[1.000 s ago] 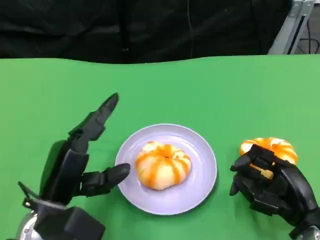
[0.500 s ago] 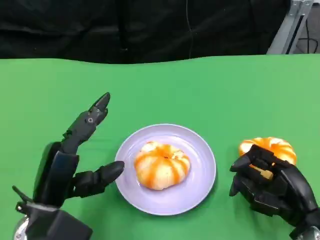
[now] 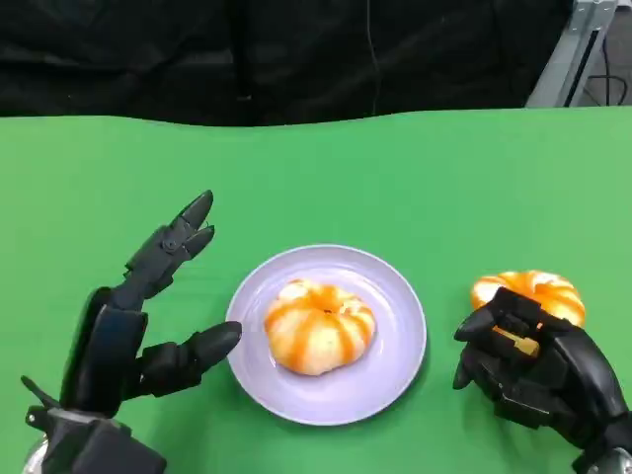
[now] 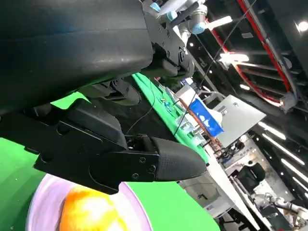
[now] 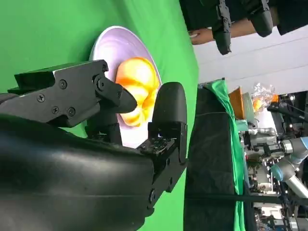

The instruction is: Grasp the bread from the table and place it into the plate.

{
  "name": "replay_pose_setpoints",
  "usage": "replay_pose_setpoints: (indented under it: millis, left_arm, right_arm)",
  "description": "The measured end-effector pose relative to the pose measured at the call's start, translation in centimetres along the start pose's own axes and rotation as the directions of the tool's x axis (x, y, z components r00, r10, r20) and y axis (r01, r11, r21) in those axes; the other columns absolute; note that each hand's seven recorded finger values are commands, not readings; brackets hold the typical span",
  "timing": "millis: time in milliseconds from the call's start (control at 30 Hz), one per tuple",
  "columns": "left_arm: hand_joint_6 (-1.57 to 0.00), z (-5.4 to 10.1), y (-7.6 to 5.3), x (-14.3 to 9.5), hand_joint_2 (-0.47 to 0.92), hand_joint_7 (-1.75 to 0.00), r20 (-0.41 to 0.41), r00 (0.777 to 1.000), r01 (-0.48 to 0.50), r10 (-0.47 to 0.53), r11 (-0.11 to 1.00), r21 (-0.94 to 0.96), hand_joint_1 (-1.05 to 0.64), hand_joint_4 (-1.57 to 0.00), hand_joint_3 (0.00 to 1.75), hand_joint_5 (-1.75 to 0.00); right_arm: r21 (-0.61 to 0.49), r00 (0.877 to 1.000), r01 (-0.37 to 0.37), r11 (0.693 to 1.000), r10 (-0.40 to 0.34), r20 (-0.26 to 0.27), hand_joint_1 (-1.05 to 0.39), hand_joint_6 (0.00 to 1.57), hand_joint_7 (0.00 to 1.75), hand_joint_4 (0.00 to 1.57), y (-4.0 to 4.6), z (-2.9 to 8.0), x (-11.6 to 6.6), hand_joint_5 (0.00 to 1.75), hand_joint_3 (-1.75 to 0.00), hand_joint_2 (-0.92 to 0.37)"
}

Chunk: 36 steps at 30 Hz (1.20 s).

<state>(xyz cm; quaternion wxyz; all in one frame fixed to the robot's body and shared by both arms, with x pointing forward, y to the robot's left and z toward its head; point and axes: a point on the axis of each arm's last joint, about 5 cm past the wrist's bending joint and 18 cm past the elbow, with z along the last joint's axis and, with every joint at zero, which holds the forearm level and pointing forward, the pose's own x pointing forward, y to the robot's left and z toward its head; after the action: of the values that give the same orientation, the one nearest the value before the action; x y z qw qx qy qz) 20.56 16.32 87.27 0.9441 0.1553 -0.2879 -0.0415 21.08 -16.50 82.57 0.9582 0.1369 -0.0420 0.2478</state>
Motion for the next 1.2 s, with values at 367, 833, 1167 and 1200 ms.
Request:
replay_pose_setpoints:
  millis: [367, 833, 1167, 1200]
  left_arm:
    - [-0.37, -0.4, 0.7, -3.6, 0.92, -0.01, -0.104, 0.994, -0.038, 0.024, 0.991, -0.128, -0.63, -0.60, 0.33, -0.01]
    - [-0.42, -0.9, 0.9, -4.7, 0.92, -0.02, -0.153, 0.986, -0.099, 0.067, 0.972, -0.213, -0.44, -0.63, 0.28, -0.01]
    - [-0.89, -1.0, 0.9, -4.8, 0.92, -0.09, -0.180, 0.982, -0.126, 0.063, 0.922, -0.365, -0.08, -0.79, 0.31, -0.05]
    - [-0.90, -1.0, 0.9, -4.8, 0.92, -0.09, -0.179, 0.982, -0.116, 0.052, 0.923, -0.368, -0.08, -0.80, 0.31, -0.05]
  right_arm:
    - [-0.003, 1.000, 0.004, 1.000, -0.004, -0.004, 0.06, 0.52, 1.29, 0.45, -0.24, 0.0, -0.2, 1.72, -0.69, -0.83]
    - [-0.001, 1.000, 0.003, 1.000, -0.003, -0.008, 0.05, 0.53, 1.27, 0.47, -0.33, 0.0, -0.3, 1.70, -0.66, -0.83]
    - [-0.003, 1.000, 0.008, 1.000, -0.008, -0.005, 0.04, 0.54, 1.26, 0.48, -0.40, 0.0, -0.3, 1.70, -0.65, -0.83]
    - [-0.003, 1.000, 0.009, 1.000, -0.009, -0.005, 0.04, 0.54, 1.25, 0.48, -0.41, 0.0, -0.3, 1.70, -0.65, -0.83]
